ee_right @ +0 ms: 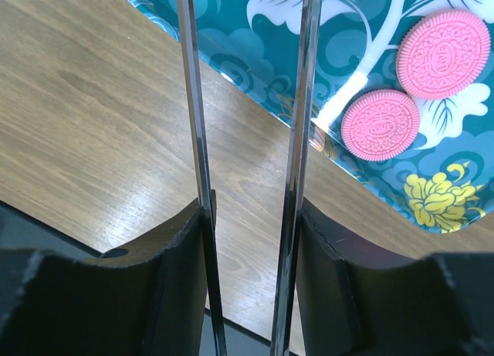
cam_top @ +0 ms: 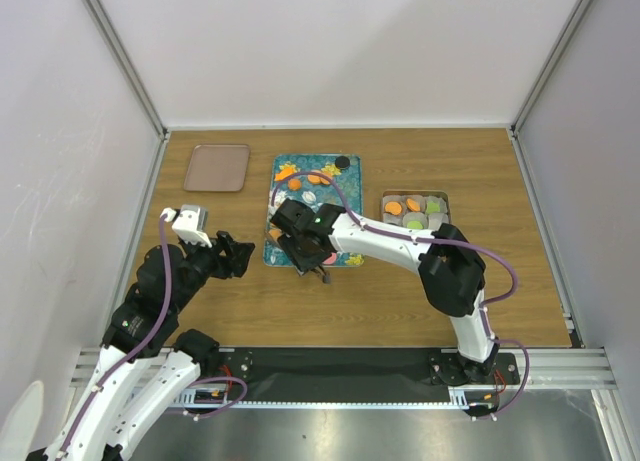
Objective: Pack the cookies
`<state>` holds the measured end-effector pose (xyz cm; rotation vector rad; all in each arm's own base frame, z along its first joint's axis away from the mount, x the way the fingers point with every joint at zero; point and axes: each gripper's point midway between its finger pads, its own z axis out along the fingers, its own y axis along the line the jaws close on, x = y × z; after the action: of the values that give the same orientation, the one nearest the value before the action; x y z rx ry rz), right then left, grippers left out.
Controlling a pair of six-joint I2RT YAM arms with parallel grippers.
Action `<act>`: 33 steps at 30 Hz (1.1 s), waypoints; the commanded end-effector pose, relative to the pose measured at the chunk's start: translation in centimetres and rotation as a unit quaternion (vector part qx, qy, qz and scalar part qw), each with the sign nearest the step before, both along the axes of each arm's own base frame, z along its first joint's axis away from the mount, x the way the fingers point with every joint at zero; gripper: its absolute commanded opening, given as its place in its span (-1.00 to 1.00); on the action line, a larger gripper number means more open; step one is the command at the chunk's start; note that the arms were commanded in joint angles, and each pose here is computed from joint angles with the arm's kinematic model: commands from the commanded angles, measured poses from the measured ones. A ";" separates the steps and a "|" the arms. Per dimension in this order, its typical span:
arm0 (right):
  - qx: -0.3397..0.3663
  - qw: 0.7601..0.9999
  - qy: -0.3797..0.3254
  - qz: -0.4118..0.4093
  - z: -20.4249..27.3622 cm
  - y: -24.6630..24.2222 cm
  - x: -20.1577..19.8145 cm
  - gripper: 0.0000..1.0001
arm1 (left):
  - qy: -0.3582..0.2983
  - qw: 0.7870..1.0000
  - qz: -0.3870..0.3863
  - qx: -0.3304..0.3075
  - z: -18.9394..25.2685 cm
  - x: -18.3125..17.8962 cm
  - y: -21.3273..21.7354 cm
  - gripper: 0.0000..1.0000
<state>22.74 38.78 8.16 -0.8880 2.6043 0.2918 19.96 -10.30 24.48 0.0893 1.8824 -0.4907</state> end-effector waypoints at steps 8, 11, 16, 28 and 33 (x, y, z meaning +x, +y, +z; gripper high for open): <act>0.002 1.000 -0.013 -0.005 0.3 0.8 1.0 -0.08 | -0.009 1.000 -0.002 -0.008 0.8 0.2 -0.3 0.43; -0.001 1.000 -0.016 -0.008 0.4 0.7 1.1 -0.10 | -0.009 1.000 -0.002 -0.008 0.8 0.2 -0.3 0.43; 0.014 0.999 -0.028 -0.017 2.6 0.2 1.0 -0.22 | -0.009 1.000 -0.002 -0.008 0.8 0.2 -0.3 0.43; 0.035 0.994 -0.054 -0.084 7.5 -5.5 0.6 -0.25 | -0.011 1.000 -0.006 -0.009 0.8 0.1 -0.4 0.43; 0.020 0.987 -0.056 -0.147 7.7 -10.8 0.5 -0.25 | -0.010 1.000 -0.009 -0.009 0.8 0.1 -0.5 0.43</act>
<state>22.81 31.15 14.75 -0.6225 2.5669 0.2654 19.93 -10.36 24.48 0.0924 1.8827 -0.4939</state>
